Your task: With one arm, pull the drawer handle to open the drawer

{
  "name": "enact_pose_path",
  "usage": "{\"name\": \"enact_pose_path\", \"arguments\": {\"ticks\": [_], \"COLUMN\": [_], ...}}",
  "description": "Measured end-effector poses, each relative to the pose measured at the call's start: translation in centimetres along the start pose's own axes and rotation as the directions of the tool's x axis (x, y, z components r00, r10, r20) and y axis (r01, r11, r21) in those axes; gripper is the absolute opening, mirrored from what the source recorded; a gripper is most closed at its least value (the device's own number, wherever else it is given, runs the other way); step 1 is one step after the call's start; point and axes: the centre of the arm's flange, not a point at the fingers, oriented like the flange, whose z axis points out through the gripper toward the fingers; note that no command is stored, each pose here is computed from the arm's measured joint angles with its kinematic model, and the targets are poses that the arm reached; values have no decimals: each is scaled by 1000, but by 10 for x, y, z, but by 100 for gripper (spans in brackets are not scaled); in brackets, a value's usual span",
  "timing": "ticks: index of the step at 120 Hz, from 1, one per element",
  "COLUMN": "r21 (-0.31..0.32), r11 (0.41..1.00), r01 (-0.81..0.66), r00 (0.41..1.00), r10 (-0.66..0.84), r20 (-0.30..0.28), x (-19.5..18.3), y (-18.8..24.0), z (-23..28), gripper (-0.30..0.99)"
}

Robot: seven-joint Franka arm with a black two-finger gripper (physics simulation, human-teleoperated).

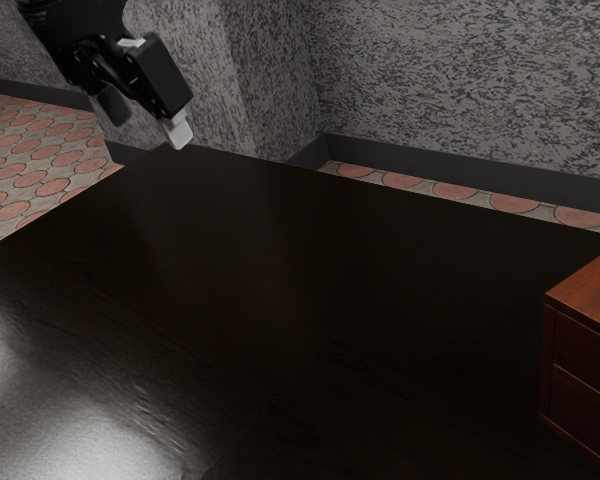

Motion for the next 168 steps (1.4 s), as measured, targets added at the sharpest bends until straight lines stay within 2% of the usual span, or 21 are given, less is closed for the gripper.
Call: {"name": "enact_pose_path", "arguments": {"ticks": [24, 32, 40, 51, 63, 70, 77, 88, 97, 119, 139, 158, 168], "r21": [-4, -12, -29, -51, 23, 33, 37, 52, 90, 124, 119, 170, 175], "r11": [996, 977, 933, 855, 777, 708, 620, 515, 403, 164, 15, -135, -210], "r01": [-90, -212, -358, -516, -629, -705, -784, -856, -911, -979, -993, -976, -962], "r00": [996, 976, 930, 851, 775, 707, 620, 517, 409, 168, 14, -142, -220], "r10": [90, 213, 359, 518, 623, 698, 779, 853, 911, 985, 1000, 989, 975], "r20": [25, 45, 74, 88, 106, 115, 92, 75, 56, 28, -11, -29, -37], "x": [-9, -10, -14, -73, -146, -158, -162, -171, -177, -152, -112, -93, -79], "y": [5, 18, 44, 49, 66, 82, 103, 117, 147, 219, 265, 316, 345], "z": [-3, 1, 9, 7, 25, 48, 54, 80, 97, 132, 171, 180, 192], "gripper": [69, 69, 69, 69, 69, 69, 69, 69, 69, 69, 69, 69, 69]}}
